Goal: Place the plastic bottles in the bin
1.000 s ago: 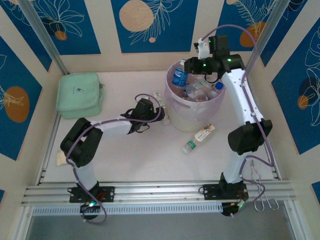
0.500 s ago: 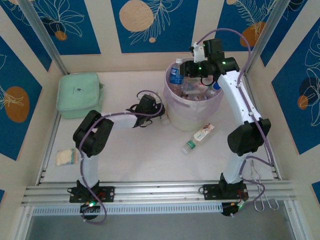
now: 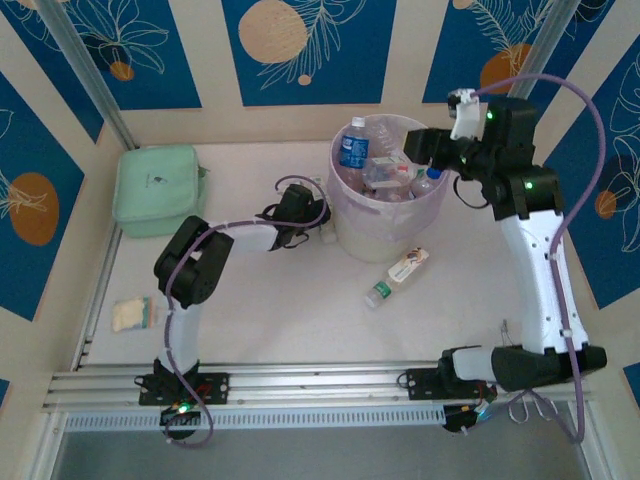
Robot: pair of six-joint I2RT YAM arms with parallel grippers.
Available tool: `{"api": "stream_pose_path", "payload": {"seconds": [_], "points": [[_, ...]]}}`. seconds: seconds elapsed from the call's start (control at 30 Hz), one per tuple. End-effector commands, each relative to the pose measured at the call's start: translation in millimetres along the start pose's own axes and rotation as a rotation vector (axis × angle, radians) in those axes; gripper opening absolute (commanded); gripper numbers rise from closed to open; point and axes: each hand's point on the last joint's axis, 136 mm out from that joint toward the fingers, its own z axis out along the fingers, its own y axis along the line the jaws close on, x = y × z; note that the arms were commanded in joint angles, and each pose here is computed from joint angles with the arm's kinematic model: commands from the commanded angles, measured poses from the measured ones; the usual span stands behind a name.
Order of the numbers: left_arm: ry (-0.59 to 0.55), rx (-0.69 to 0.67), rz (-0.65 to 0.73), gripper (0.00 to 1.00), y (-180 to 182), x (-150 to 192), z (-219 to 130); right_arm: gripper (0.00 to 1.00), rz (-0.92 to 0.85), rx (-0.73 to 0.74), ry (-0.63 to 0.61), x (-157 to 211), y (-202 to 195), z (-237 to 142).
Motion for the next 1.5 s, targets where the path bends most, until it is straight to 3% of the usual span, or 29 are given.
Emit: {"api": "stream_pose_path", "payload": {"seconds": [0.0, 0.13, 0.33, 0.4, 0.7, 0.83, 1.0, 1.13, 1.33, 1.47], "points": [[0.061, -0.081, -0.003, 0.69, 32.0, 17.7, 7.9, 0.58, 0.111, 0.040, 0.040, 26.6, -16.2, -3.6], [0.033, -0.088, 0.018, 0.67, 34.6, 9.1, -6.6, 0.68, 0.221, 0.216, 0.036, 54.3, -51.0, -31.5], [-0.032, -0.097, 0.046, 0.69, 36.0, -12.0, -35.3, 0.71, 0.364, 0.341, 0.012, 111.3, -82.5, -55.2], [-0.057, -0.081, 0.050, 0.69, 31.4, -21.9, -45.5, 0.78, 0.417, 0.364, 0.014, 134.2, -91.2, -56.1], [-0.138, -0.017, 0.101, 0.78, 0.8, -60.2, -101.1, 0.85, 0.744, 0.328, 0.108, 248.6, -115.8, -18.9], [-0.187, 0.086, 0.085, 0.84, -26.0, -78.9, -138.0, 0.89, 0.882, 0.267, 0.173, 289.5, -123.6, 12.0], [-0.257, 0.270, 0.050, 0.93, -75.8, -102.0, -189.9, 0.97, 0.895, 0.226, 0.236, 305.6, -127.4, 41.5], [-0.285, 0.339, 0.105, 1.00, -116.9, -106.6, -215.5, 0.98, 0.900, 0.230, 0.299, 315.5, -134.7, 63.2], [-0.263, 0.344, 0.180, 1.00, -148.8, -101.8, -206.4, 0.97, 0.877, 0.246, 0.334, 320.9, -139.8, 89.7], [-0.231, 0.340, 0.216, 1.00, -161.1, -92.5, -192.1, 0.84, 0.850, 0.284, 0.334, 323.8, -146.1, 93.5]]}}
